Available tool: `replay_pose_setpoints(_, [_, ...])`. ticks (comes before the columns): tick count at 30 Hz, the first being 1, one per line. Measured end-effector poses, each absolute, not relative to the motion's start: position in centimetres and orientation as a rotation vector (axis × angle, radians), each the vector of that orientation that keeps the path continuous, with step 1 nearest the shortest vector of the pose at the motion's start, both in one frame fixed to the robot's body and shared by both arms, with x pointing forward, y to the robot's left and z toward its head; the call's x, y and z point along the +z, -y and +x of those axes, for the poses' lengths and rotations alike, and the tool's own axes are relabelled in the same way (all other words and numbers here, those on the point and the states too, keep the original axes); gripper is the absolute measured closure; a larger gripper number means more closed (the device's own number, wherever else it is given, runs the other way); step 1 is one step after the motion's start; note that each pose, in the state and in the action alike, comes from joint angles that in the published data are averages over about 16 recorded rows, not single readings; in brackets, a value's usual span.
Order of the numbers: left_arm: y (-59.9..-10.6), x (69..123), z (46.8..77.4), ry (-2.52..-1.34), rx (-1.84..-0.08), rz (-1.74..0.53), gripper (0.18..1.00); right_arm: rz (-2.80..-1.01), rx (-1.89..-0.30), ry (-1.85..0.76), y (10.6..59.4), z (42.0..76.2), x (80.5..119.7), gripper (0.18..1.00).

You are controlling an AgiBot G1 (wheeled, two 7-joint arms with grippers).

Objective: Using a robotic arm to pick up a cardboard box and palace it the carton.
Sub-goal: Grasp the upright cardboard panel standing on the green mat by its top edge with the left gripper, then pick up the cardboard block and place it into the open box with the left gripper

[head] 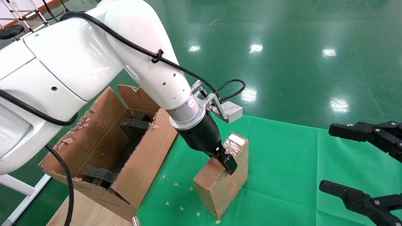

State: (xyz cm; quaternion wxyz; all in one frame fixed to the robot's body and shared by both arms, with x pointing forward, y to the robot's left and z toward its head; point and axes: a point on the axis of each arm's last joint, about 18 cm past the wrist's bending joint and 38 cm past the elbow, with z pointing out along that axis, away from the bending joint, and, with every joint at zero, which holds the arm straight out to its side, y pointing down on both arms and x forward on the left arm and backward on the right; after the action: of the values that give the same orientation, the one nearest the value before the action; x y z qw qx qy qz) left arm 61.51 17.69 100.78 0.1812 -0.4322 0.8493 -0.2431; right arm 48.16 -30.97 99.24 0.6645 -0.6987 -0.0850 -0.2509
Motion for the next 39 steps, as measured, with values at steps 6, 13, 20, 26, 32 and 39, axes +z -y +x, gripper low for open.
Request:
replay_pose_setpoints(6, [-20.7, 104.1, 60.9, -2.311, -0.768, -1.156, 0.676, -1.578, -0.567, 0.192, 31.0, 48.2, 99.2, 0.355])
replay_pose_setpoints(13, [-27.3, 110.4, 59.1, -2.095, -0.907, -1.098, 0.769, -1.578, -0.567, 0.192, 31.0, 48.2, 99.2, 0.253])
replay_pose_setpoints(20, [-35.1, 116.0, 56.5, -1.845, -0.984, -1.107, 0.794, -1.578, -0.567, 0.192, 31.0, 48.2, 99.2, 0.198])
replay_pose_setpoints(26, [-41.2, 117.2, 55.0, -1.727, -0.966, -1.170, 0.797, -1.578, -0.567, 0.192, 31.0, 48.2, 99.2, 0.181])
replay_pose_setpoints(32, [-46.4, 113.9, 54.8, -1.749, -0.891, -1.271, 0.798, -1.578, -0.567, 0.192, 31.0, 48.2, 99.2, 0.178])
replay_pose_setpoints(39, [-50.8, 107.8, 55.6, -1.842, -0.783, -1.370, 0.799, -1.578, -0.567, 0.192, 31.0, 48.2, 99.2, 0.178])
